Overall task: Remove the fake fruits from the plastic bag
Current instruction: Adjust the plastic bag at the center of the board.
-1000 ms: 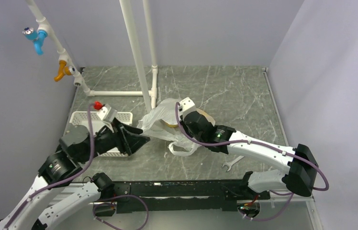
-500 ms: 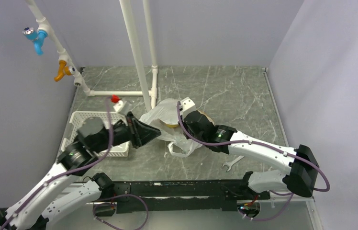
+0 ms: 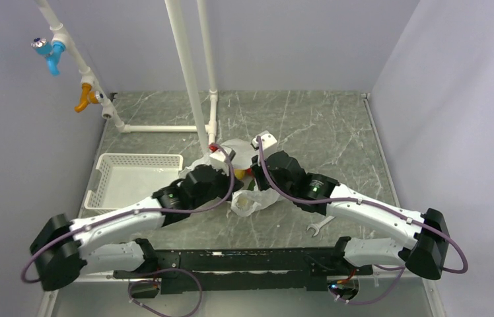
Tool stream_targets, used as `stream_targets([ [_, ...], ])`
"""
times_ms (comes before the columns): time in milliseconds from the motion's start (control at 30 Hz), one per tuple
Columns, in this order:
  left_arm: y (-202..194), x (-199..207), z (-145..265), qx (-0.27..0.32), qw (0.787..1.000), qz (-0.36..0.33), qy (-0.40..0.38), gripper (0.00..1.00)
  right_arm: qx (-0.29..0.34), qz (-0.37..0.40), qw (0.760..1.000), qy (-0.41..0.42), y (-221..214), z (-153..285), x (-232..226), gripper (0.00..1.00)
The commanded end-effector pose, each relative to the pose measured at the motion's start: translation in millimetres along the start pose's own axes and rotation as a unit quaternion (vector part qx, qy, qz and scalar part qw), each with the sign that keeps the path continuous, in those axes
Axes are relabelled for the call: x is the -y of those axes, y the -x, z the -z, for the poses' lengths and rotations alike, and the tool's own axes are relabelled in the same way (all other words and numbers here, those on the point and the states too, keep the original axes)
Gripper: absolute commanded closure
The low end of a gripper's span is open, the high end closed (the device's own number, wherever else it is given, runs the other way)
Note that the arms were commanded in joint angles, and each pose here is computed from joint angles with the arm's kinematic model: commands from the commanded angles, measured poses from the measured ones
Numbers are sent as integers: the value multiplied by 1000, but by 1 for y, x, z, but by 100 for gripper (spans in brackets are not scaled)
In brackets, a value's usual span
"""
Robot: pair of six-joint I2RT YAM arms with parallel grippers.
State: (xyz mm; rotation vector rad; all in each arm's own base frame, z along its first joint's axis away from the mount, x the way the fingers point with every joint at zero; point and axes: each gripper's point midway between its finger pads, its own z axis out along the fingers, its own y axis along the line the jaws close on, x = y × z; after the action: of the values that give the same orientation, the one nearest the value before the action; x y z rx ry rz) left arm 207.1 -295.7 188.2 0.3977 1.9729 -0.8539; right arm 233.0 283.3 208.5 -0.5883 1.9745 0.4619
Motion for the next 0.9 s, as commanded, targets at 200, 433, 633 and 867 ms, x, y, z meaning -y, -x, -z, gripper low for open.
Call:
stream_targets([
  [200, -70, -18, -36, -39, 998, 49, 7, 100, 19, -12, 1000, -16, 6, 16, 19, 96],
  [433, -117, -20, -21, -83, 992, 92, -2, 100, -65, -58, 995, 48, -54, 25, -2, 27],
  [633, -124, -17, -27, -95, 992, 79, 4, 100, -115, -162, 980, 17, -101, 31, -7, 0],
  [867, -111, -20, -20, -81, 994, 65, 15, 100, -138, -182, 973, -39, -150, 53, 19, 0],
])
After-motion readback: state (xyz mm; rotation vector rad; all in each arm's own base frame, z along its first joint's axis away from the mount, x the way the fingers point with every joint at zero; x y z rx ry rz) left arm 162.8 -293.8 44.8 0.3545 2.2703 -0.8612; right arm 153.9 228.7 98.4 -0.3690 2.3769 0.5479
